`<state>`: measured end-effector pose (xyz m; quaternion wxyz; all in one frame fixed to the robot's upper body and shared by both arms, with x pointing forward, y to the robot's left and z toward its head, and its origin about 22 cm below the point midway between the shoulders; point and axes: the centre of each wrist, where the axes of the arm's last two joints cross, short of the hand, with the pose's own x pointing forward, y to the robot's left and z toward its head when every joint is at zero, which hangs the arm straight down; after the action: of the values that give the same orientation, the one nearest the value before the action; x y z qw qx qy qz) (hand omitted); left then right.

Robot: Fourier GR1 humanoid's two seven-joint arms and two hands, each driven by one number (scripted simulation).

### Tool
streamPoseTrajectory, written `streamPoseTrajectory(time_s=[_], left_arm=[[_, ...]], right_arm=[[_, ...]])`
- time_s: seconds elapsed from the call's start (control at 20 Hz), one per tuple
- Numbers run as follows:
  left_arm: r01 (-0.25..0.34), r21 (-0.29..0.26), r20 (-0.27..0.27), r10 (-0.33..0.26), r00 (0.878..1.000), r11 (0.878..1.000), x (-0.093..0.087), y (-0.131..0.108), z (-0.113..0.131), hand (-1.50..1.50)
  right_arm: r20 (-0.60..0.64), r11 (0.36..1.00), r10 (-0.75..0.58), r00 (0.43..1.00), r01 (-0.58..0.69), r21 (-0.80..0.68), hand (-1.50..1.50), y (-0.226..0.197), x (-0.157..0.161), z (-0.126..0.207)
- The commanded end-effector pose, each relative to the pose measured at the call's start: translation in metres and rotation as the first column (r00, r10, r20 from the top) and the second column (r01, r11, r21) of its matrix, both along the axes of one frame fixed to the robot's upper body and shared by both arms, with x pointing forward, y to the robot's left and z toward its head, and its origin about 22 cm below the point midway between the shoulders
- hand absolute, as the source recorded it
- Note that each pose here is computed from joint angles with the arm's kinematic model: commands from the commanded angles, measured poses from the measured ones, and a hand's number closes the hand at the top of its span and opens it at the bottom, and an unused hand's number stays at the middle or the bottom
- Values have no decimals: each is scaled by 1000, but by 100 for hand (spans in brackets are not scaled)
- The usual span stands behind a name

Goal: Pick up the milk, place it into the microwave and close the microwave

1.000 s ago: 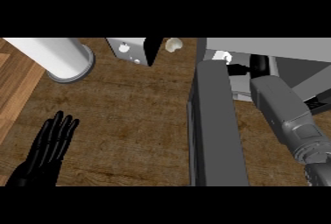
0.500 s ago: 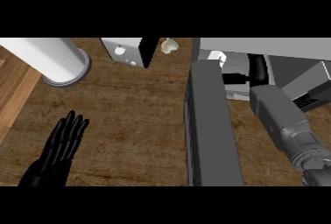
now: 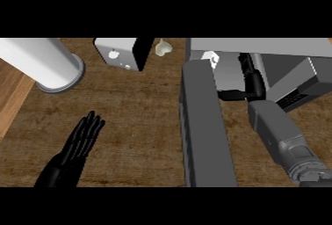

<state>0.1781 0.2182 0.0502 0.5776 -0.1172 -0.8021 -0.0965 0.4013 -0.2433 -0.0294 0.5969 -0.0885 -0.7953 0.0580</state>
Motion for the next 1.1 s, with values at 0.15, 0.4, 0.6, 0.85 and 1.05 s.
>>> streamPoseTrajectory(time_s=[0.15, 0.4, 0.6, 0.85, 1.05], left_arm=[[124, 70, -35, -122, 992, 990, 19, -4, -2, -150], [219, 128, -74, -211, 975, 967, 34, -4, -15, 150], [235, 151, -90, -224, 970, 960, 41, -40, -30, 150], [223, 194, -96, -208, 973, 955, 35, -60, -35, 150], [356, 286, -157, -323, 933, 890, 59, -77, -57, 150]], right_arm=[[-13, 992, 84, 996, -82, 100, -150, 17, -32, -44], [17, 990, 66, 998, -67, 124, -150, 0, -40, -50], [18, 986, 124, 992, -125, 111, -150, -9, -51, -58], [11, 986, 139, 990, -139, 96, -150, -40, -79, -71], [18, 984, 137, 990, -138, 115, -150, -44, -82, -68]])
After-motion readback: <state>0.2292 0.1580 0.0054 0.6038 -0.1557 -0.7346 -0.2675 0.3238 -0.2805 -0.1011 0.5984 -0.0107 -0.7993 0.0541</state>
